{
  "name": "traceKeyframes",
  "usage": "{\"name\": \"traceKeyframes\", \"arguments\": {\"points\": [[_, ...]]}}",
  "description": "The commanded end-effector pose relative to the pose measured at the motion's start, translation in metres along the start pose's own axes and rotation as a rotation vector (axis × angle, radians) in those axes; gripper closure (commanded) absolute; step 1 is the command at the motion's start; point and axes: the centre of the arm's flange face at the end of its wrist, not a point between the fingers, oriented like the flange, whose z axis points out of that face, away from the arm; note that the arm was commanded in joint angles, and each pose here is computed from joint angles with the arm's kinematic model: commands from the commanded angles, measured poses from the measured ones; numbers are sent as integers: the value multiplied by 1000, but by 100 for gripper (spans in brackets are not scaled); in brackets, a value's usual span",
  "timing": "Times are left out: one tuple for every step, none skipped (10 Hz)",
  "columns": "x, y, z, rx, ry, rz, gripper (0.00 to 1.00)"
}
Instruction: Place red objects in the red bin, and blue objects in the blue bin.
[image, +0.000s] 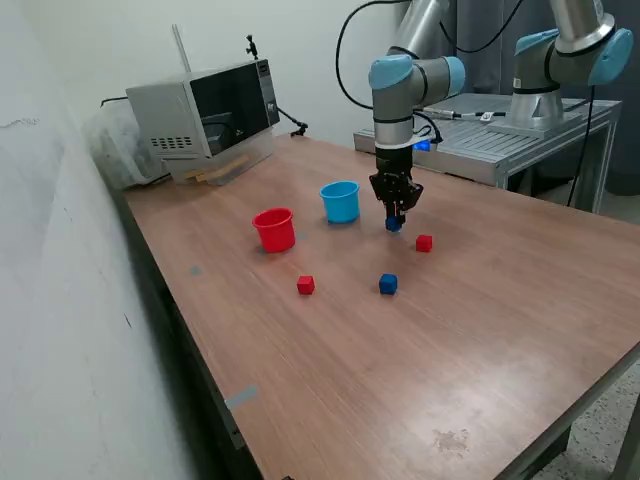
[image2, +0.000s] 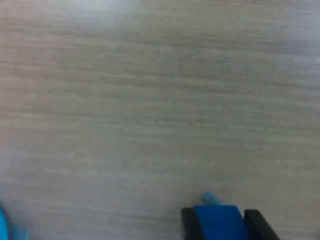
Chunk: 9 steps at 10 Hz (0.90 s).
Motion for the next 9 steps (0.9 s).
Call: {"name": "traceKeyframes", "arguments": {"points": [[-2,3,-51,-74,-14,-25,100],[-2,0,-65,-77,-15,-36,100],[-3,-2,-78,-80,-16,-40,100],[-4,-3,-90,-96,-20,-50,100],[-21,-3,-97,-102,-25,-37,100],[-55,-2,-99,-106,-33,6,100],[-78,-3,-98,-103,-39,44,100],[-96,-4,-98,-102,-42,64,100],[-109,-6,-97,-97,-45,70,100]]}}
